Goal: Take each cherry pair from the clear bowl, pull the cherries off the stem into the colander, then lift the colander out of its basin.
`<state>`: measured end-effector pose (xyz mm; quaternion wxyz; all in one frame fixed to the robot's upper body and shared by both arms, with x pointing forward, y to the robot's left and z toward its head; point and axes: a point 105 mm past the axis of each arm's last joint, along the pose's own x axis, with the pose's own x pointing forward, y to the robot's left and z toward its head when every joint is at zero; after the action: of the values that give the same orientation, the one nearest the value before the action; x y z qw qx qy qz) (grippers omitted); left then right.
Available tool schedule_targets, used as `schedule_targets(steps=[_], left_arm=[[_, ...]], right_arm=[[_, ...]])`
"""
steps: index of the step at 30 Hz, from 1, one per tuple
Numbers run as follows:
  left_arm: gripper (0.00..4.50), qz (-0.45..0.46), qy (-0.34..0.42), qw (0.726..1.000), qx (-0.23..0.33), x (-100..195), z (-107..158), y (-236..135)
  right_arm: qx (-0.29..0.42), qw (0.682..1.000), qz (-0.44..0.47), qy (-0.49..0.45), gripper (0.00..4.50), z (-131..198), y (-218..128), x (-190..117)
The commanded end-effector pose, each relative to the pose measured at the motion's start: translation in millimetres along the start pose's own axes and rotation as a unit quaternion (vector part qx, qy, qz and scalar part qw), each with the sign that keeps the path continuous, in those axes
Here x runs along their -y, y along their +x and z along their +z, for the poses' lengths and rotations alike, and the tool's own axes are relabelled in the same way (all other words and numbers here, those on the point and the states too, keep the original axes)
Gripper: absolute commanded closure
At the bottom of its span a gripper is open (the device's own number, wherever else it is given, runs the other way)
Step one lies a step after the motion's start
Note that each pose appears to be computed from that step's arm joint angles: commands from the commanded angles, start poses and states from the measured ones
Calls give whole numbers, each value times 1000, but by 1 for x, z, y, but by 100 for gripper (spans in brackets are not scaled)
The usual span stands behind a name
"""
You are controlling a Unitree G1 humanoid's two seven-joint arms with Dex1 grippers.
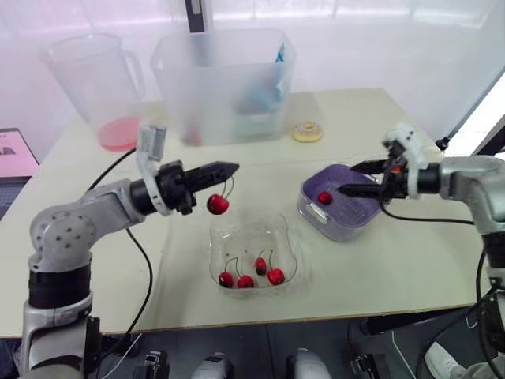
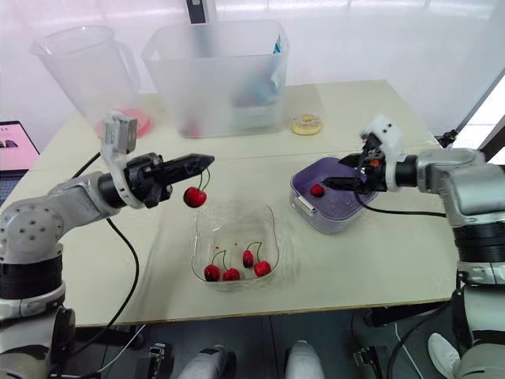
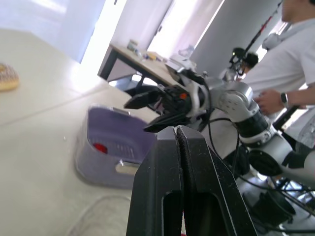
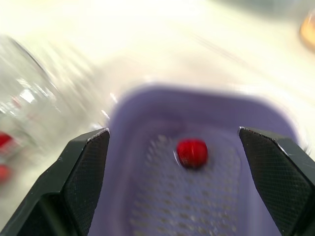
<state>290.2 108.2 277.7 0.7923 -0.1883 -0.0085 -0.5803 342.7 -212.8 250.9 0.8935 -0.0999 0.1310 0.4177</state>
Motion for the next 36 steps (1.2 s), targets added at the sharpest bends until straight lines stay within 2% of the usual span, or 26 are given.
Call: schedule_targets(steps=[1,7,13,19,24,27,31,36], left_arm=[[450,-21,23,999,34,9,23,3],[450,-32,24,999,36,8,28,10],[450,-61,4,998,23,14,19,21],[450,-69,-2,997,20,16,13,26],[450,-71,-3,997,21,18,12,26],[450,-71,-3,997,21,19,11,26],[450,-71,-1,997,21,19,10,26],[450,-71,1,997,21,19,11,26]], right_arm=[[71,996,45,4,4,31,-4,-25],[106,977,176,50,4,26,31,-95],[155,954,238,100,4,37,73,-135],[192,927,294,133,4,54,93,-164],[202,918,308,146,4,61,98,-172],[202,914,316,155,93,63,99,-176],[195,916,316,153,284,61,101,-178],[190,920,306,153,284,59,103,-175]])
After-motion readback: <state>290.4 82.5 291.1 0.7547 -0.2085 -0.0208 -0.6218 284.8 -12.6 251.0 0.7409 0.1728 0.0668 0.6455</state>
